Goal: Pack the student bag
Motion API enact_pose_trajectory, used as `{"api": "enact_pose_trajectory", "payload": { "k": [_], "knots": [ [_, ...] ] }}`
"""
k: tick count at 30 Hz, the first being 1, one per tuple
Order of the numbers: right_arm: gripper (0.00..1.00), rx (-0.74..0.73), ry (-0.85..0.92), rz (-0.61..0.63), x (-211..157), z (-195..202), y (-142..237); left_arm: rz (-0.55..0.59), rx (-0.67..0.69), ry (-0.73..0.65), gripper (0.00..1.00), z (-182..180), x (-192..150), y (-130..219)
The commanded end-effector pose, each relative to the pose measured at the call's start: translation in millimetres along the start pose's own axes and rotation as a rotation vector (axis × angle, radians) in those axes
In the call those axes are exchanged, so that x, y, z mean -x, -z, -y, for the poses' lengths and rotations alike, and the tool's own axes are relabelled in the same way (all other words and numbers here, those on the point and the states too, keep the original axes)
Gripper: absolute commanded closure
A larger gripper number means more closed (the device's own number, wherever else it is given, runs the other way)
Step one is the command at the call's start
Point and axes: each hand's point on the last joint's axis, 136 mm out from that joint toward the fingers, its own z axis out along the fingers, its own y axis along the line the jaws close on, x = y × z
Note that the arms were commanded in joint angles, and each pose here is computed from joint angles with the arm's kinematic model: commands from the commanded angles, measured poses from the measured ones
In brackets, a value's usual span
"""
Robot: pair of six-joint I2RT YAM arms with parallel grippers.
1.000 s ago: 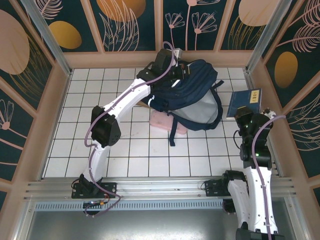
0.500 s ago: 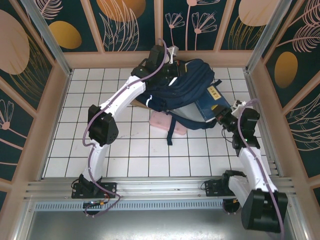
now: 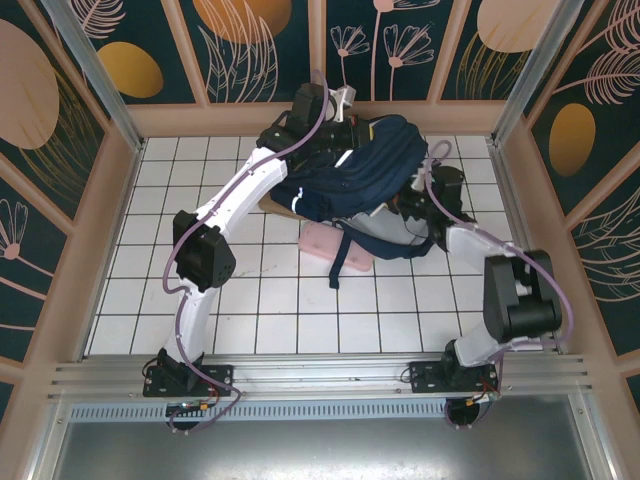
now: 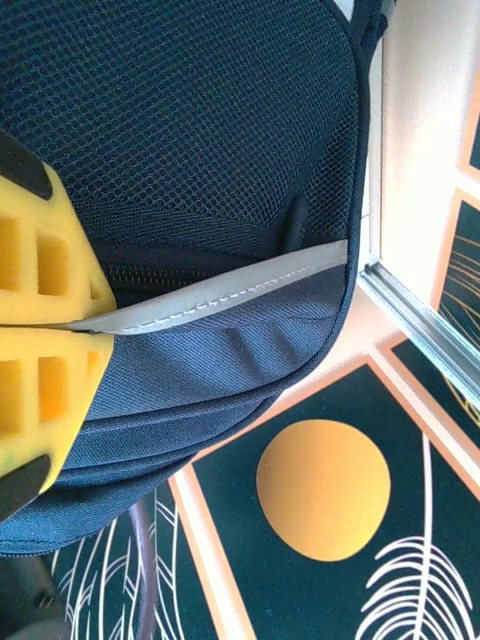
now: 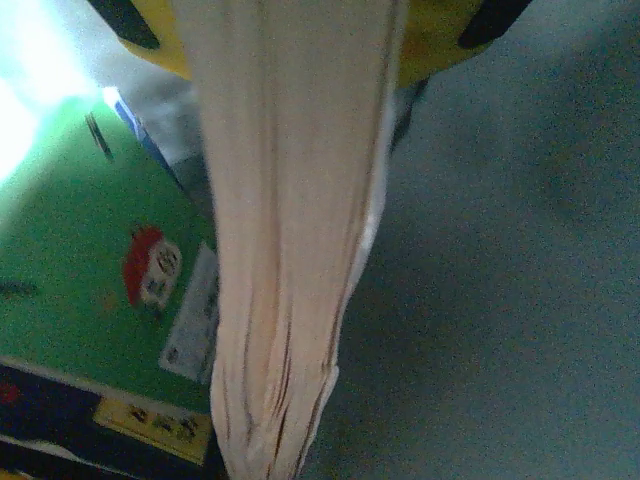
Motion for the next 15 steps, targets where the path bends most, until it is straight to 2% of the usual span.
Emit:
{"api": "enact_pose_trajectory", "payload": {
  "k": [1, 2, 3, 4, 5, 9, 10, 15],
  "knots": [
    [1.0, 0.035, 0.016, 0.066, 30, -15, -32, 0.165, -0.189, -0.095, 1.0, 71, 58, 43],
    [0.98, 0.025, 0.013, 0.064, 33, -12, -42, 0.168, -0.191, -0.087, 1.0, 69, 60, 44],
    [0.82, -0.006, 0.005, 0.057, 37, -4, -55, 0.172, -0.192, -0.078, 1.0, 66, 62, 45],
    [0.58, -0.046, 0.003, 0.047, 38, 4, -67, 0.177, -0.194, -0.064, 1.0, 62, 64, 45],
    [0.45, -0.08, 0.009, 0.046, 40, 7, -74, 0.185, -0.194, -0.054, 1.0, 58, 68, 47],
    [0.12, -0.215, 0.09, 0.114, 49, 6, -61, 0.232, -0.208, 0.015, 1.0, 39, 88, 57],
    [0.09, -0.259, 0.106, 0.141, 54, 7, -50, 0.246, -0.21, 0.022, 1.0, 36, 94, 59],
    [0.09, -0.407, 0.179, 0.248, 63, 4, 8, 0.331, -0.2, 0.014, 1.0, 30, 122, 66]
  ]
}}
